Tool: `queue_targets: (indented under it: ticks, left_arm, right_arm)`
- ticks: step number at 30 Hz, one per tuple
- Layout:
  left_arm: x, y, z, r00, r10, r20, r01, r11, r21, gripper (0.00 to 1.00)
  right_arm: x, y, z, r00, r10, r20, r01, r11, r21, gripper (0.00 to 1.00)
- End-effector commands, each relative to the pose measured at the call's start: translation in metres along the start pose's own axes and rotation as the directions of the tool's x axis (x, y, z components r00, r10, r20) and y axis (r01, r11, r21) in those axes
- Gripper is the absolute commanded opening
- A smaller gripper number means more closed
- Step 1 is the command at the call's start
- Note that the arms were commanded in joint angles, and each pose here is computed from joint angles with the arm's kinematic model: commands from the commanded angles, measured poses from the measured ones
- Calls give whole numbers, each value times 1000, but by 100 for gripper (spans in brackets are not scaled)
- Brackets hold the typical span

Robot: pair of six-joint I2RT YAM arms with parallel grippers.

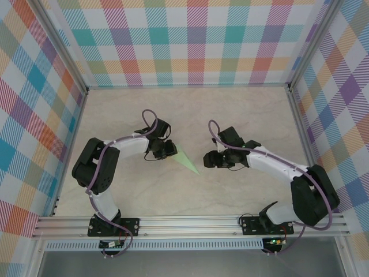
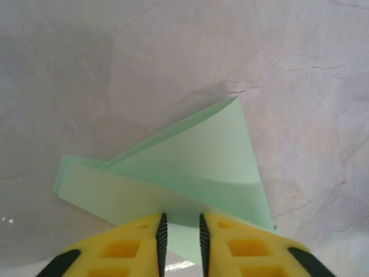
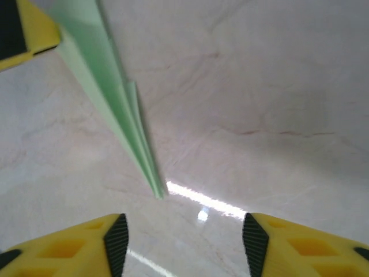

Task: Fold a paper plane with a square sheet of paper (pick it up from the middle)
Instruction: Fold the wing for the fifth time at the center of the table, then turn over a paper plane at the center of the table.

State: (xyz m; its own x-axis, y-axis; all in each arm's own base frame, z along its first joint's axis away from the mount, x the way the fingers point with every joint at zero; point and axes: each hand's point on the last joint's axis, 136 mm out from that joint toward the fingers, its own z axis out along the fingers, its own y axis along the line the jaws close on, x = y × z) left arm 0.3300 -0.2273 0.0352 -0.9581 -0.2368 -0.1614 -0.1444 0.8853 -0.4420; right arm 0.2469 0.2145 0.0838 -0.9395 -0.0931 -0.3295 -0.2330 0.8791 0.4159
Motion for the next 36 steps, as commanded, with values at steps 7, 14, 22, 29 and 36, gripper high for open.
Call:
queue_targets:
  ticks: [7, 14, 22, 29, 36]
  left_arm:
    - [2, -18, -49, 989, 89, 115, -60, 970, -236, 48]
    - [12, -31, -56, 977, 122, 175, -41, 913, -405, 61]
    - [20, -40, -27, 988, 72, 139, -4, 901, -433, 66]
    - [22, -37, -21, 989, 46, 138, 22, 891, -453, 51]
    - [32, -32, -24, 990, 2, 144, 60, 905, -420, 32]
  right_arm:
    - [-22, -36, -11, 985, 19, 174, -50, 983, 177, 81]
    - [-15, -52, -13, 979, 38, 203, -86, 969, 230, 95]
    - [-14, -61, -22, 973, 51, 227, -110, 962, 251, 100]
    - [-12, -63, -23, 971, 64, 231, -123, 960, 252, 100]
    - [-13, -67, -23, 971, 63, 231, -126, 955, 268, 100]
